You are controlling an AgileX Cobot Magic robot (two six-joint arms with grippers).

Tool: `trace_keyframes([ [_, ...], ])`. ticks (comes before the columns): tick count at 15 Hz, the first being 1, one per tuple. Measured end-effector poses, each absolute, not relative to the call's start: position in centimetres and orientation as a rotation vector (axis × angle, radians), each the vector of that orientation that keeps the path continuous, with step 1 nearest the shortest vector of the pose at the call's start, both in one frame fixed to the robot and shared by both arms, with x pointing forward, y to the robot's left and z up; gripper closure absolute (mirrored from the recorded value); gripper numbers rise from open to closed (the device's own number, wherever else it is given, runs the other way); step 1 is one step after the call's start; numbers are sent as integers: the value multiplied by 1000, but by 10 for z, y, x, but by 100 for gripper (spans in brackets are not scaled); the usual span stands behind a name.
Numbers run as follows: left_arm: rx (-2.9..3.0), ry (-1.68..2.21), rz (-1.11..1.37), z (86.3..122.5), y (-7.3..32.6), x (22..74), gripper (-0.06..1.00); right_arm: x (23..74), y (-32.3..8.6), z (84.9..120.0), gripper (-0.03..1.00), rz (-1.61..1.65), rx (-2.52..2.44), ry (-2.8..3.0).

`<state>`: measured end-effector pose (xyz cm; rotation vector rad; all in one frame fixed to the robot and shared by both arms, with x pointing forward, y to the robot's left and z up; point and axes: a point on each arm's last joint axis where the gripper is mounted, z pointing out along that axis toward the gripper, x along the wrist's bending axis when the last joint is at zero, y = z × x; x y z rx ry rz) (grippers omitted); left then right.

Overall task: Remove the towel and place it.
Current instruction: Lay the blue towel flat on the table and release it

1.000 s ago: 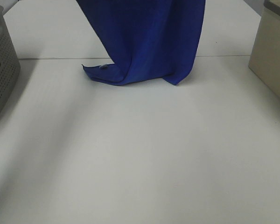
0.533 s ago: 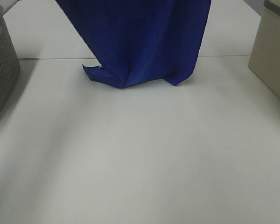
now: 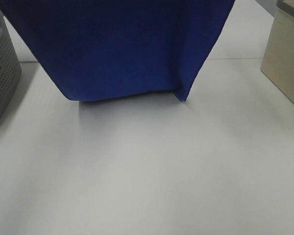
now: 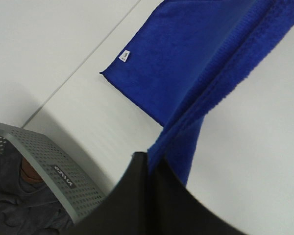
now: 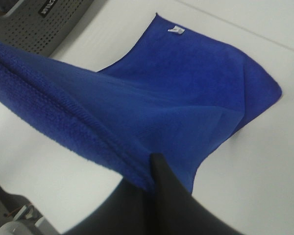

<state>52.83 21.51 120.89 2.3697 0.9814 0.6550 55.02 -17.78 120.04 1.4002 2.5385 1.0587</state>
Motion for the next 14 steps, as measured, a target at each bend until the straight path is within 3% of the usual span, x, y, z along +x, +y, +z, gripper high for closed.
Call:
trace_keyframes([
  [7,2357,1023,319,1149,222,438,94,485,-188,1147,95,952,1587,2706],
  [14,2377,1152,-57,1068,222,397,94,445,-195,1064,95,703,1875,2893],
])
